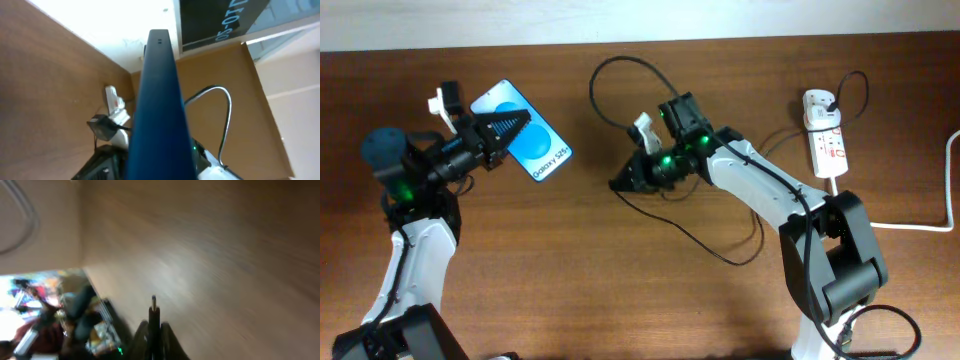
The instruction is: Plug charger to phone and switch on socket
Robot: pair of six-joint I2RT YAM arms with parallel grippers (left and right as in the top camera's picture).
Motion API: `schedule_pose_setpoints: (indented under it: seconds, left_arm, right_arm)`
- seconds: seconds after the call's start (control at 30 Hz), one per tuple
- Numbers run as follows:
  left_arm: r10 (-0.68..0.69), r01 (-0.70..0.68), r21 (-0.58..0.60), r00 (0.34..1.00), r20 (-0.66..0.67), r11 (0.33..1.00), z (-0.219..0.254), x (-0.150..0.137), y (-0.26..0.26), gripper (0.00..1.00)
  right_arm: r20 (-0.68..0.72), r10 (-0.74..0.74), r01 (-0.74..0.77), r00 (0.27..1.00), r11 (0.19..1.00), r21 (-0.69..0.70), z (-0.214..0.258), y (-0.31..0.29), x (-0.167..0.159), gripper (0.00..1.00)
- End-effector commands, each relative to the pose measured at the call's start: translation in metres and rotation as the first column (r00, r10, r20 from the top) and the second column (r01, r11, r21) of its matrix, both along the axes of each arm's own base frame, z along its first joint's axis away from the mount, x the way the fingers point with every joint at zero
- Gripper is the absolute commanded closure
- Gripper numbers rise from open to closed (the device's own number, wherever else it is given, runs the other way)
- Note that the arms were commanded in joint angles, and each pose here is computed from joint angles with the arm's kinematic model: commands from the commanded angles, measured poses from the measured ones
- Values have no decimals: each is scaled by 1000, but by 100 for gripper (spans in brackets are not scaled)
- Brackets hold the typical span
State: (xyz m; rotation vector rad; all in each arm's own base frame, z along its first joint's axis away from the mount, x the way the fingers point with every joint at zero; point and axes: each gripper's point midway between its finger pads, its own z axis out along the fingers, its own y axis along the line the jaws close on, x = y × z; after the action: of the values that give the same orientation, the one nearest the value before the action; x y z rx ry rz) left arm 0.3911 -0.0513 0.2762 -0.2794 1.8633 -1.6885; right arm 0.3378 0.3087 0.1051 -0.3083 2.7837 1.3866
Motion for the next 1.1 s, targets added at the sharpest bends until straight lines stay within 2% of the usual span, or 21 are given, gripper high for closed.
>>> schedule_pose_setpoints:
  seconds: [0.0, 0.13, 0.2, 0.3, 0.37, 0.5, 0.6, 0.7, 0.77, 0.87, 0.97, 1.07]
  left_arm:
    - [-141, 137, -46, 986, -86, 989, -19, -13, -9, 100]
    - [-270, 260, -90, 955, -125, 961, -27, -30, -17, 100]
    - [-307, 300, -79, 946, -101, 951, -26, -35, -24, 100]
    - [-379, 372, -80, 920, -103, 925, -26, -41, -51, 100]
    - [-441, 434, -81, 892, -104, 897, -27, -49, -75, 100]
    - [-520, 502, -137, 833, -188, 854, -34, -64, -106, 100]
    - [-527, 506, -146, 825, -204, 850, -36, -65, -110, 100]
    - [-488, 469, -134, 847, -211, 873, -38, -58, -110, 100]
    - [-472, 454, -129, 855, -214, 882, -39, -55, -110, 100]
    - [-447, 441, -75, 880, -162, 895, -42, -50, -117, 100]
    - [-469, 464, -69, 870, -152, 883, -41, -55, -125, 100]
    - [-495, 494, -32, 865, -81, 869, -40, -59, -126, 100]
  right_arm:
    - [105, 7, 11, 994, 985, -170, 19, -32, -13, 96]
    - [158, -8, 45, 987, 972, -231, 73, -62, -46, 96]
    - [179, -14, 55, 984, 973, -226, 106, -76, -74, 96]
    - [196, -69, 129, 978, 942, -310, 131, -108, -113, 96]
    - [232, -87, 153, 969, 946, -284, 154, -117, -142, 96]
    - [309, -264, 353, 914, 892, -281, 175, -149, -172, 96]
    - [294, -321, 378, 900, 912, -161, 151, -133, -177, 96]
    - [221, -221, 203, 950, 974, 101, 134, -68, -177, 96]
    - [227, -200, 162, 953, 971, 179, 131, -43, -175, 96]
    - [190, -210, 171, 959, 964, 205, 123, -10, -171, 96]
    - [194, -161, 116, 968, 968, 222, 112, 22, -171, 96]
    - [191, -160, 118, 968, 970, 210, 98, 33, -162, 96]
